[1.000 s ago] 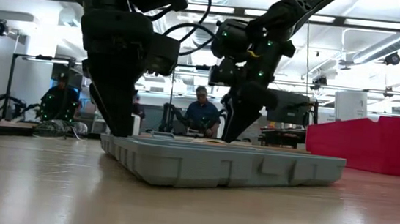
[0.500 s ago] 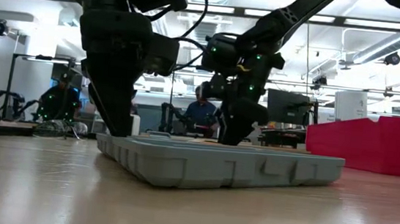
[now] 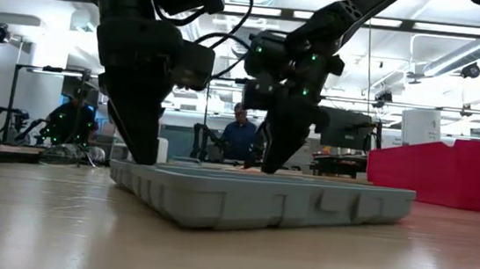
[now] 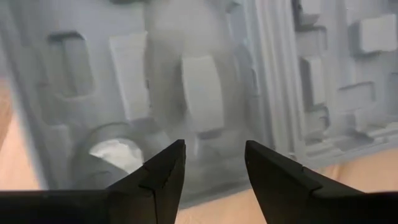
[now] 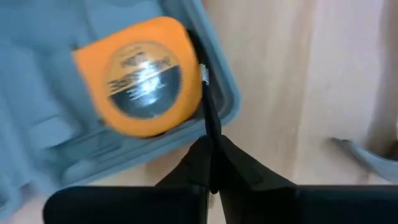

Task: Prefit tool cases
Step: Remove the yellow measuring tape from the gray pre-fit tool case

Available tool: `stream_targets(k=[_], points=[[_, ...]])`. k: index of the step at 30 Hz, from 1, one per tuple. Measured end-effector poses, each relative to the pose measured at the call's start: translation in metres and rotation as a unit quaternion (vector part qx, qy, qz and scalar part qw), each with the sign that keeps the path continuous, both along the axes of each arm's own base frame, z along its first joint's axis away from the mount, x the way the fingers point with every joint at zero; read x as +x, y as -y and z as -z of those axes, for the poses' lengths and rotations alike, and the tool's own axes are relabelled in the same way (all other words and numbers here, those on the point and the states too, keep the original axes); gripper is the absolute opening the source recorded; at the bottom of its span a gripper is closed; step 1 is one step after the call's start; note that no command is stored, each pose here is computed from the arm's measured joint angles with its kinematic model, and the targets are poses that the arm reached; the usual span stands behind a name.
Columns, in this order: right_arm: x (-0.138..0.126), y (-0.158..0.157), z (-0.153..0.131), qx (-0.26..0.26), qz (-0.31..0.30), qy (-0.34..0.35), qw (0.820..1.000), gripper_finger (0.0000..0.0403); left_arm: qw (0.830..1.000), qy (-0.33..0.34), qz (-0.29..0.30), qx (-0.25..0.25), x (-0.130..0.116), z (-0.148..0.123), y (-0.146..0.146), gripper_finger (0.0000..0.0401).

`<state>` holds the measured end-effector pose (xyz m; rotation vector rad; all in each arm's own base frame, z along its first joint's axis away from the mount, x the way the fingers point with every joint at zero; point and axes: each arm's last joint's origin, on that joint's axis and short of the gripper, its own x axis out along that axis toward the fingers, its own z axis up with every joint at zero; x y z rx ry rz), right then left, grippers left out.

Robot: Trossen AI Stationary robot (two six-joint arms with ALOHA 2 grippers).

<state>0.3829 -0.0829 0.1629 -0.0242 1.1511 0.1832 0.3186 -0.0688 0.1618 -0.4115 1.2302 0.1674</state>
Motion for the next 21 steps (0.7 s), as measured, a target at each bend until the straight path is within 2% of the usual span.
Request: stream_targets(k=[6,11,21], points=[[-0.004,-0.008,-0.019,0.049,-0.014,0.025,0.998,0.0000,1.000,-0.002,-0.010,0.013,0.000,0.000,-0.005,0.0174],[-0.007,-0.017,-0.034,0.058,-0.024,0.041,0.997,0.0000,1.000,-0.003,-0.016,0.023,0.000,0.000,-0.011,0.0182],[-0.009,-0.034,-0.040,0.131,-0.042,0.039,0.990,0.0000,0.999,0.001,-0.030,0.035,0.002,-0.002,-0.023,0.0172]])
